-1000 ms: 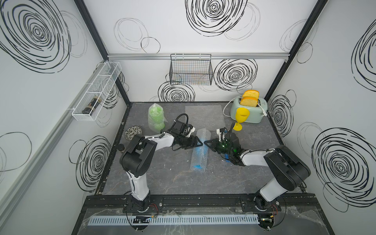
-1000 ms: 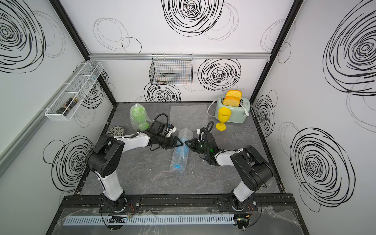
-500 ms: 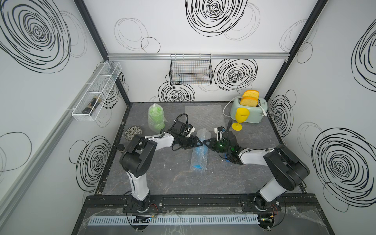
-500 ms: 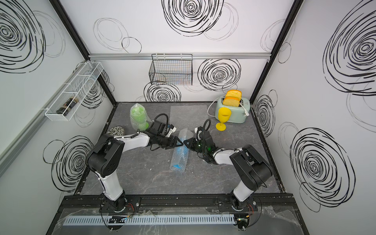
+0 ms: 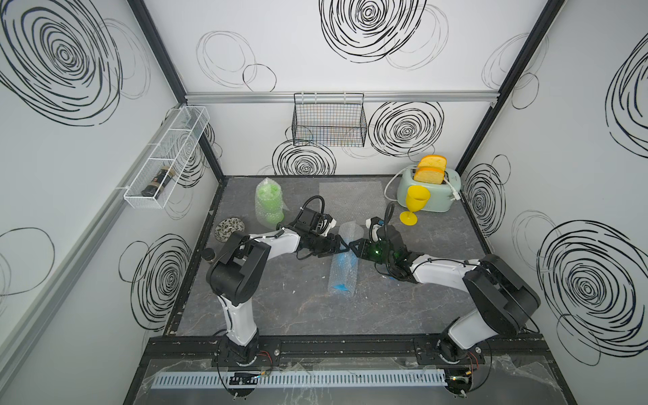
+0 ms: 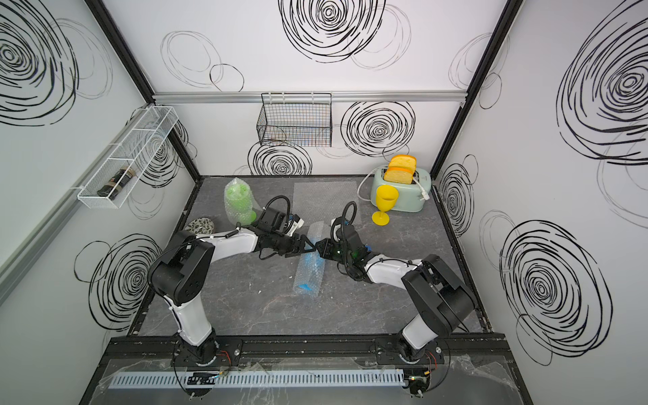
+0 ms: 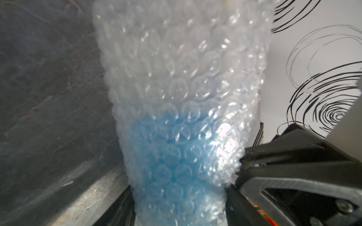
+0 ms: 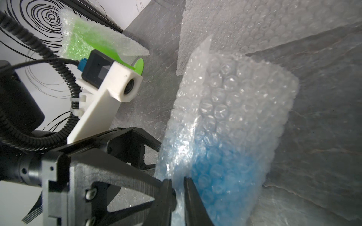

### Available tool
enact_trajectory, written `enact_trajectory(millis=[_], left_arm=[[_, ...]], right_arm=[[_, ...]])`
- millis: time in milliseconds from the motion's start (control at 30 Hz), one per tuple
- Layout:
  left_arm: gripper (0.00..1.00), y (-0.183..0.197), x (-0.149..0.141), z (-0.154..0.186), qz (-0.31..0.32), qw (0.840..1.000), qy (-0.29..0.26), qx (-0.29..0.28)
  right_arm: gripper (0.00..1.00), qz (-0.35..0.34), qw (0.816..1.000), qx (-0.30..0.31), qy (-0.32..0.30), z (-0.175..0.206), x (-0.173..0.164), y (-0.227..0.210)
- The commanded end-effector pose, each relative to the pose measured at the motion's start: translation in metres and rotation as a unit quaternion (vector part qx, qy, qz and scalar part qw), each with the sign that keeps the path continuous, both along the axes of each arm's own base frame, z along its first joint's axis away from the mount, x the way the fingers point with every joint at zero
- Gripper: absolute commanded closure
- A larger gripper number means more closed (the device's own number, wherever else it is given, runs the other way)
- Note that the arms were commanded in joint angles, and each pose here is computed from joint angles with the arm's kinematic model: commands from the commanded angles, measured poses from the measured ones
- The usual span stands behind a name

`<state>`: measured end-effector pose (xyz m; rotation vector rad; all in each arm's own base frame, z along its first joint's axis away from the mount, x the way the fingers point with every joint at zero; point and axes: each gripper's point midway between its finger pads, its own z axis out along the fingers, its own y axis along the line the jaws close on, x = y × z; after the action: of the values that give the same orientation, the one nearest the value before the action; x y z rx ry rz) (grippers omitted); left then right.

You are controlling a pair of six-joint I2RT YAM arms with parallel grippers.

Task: Wrap wine glasses in bubble wrap
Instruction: Stick the tape on the bubble wrap.

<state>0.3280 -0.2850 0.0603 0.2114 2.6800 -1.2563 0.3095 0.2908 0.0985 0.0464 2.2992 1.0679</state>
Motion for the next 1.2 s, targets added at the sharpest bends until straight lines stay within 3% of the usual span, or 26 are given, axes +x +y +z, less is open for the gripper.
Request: enact_trajectory(millis=[0, 267, 733, 933, 1167], left_arm=[[0.3, 0.016, -0.022, -0.045, 0.007, 0.996, 0.057, 0.072], [0.31, 0.018, -0.022, -0.043, 0.008, 0.996, 0.054, 0.072], [0.3, 0.018, -0.021, -0.045, 0.007, 0.996, 0.057, 0.074], [0.3, 0.017, -0.022, -0.047, 0.005, 0.996, 0.059, 0.074], [0.31, 0.018, -0.022, -0.048, 0.006, 0.995, 0.061, 0.074]], right_arm=[[0.81, 0.011, 1.0, -0.008, 0.016, -0.005, -0.01, -0.001], [0.76, 0.017, 1.0, 0.005, 0.014, 0.003, -0.011, -0.001], [0.59, 0.033, 0.999, 0.025, 0.015, 0.017, -0.013, -0.002], [0.46, 0.018, 0.999, 0.018, 0.022, 0.014, -0.011, -0.015], [0.4, 0.038, 0.999, 0.028, 0.025, 0.016, -0.012, -0.008]])
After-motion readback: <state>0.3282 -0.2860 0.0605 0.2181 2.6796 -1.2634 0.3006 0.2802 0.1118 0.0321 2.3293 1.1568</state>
